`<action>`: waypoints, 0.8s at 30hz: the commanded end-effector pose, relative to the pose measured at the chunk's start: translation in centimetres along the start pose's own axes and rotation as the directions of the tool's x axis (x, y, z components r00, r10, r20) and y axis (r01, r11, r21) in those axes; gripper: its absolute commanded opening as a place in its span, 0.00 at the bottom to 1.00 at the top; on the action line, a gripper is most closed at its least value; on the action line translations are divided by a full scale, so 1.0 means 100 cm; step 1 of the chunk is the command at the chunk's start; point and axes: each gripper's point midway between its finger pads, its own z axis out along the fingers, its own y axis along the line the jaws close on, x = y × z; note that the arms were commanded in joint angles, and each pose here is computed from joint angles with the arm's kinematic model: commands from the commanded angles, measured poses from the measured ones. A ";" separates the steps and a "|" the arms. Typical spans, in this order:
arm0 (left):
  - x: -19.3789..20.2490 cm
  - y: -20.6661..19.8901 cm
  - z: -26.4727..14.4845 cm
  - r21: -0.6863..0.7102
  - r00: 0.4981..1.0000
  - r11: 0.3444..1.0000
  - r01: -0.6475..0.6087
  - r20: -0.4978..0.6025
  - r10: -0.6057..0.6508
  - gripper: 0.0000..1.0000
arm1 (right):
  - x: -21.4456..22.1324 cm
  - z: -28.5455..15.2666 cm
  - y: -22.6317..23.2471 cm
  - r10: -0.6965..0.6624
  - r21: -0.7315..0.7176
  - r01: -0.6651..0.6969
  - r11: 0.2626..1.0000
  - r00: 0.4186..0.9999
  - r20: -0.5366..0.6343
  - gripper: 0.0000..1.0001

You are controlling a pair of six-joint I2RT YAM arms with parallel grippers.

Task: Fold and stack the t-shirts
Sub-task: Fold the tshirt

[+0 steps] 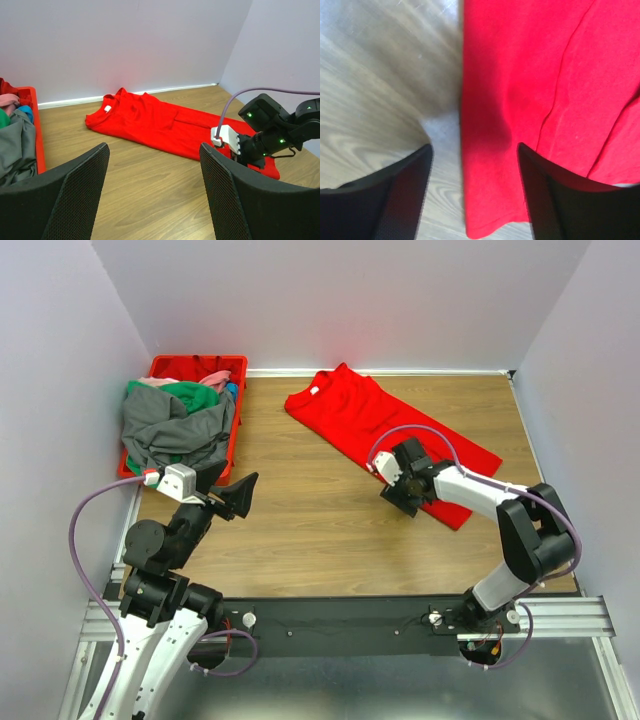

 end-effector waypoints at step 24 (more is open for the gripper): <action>-0.001 -0.006 0.000 0.038 1.000 0.999 -0.012 0.009 0.011 0.80 | -0.011 -0.003 0.080 -0.056 -0.329 0.058 0.942 0.998 0.017 0.08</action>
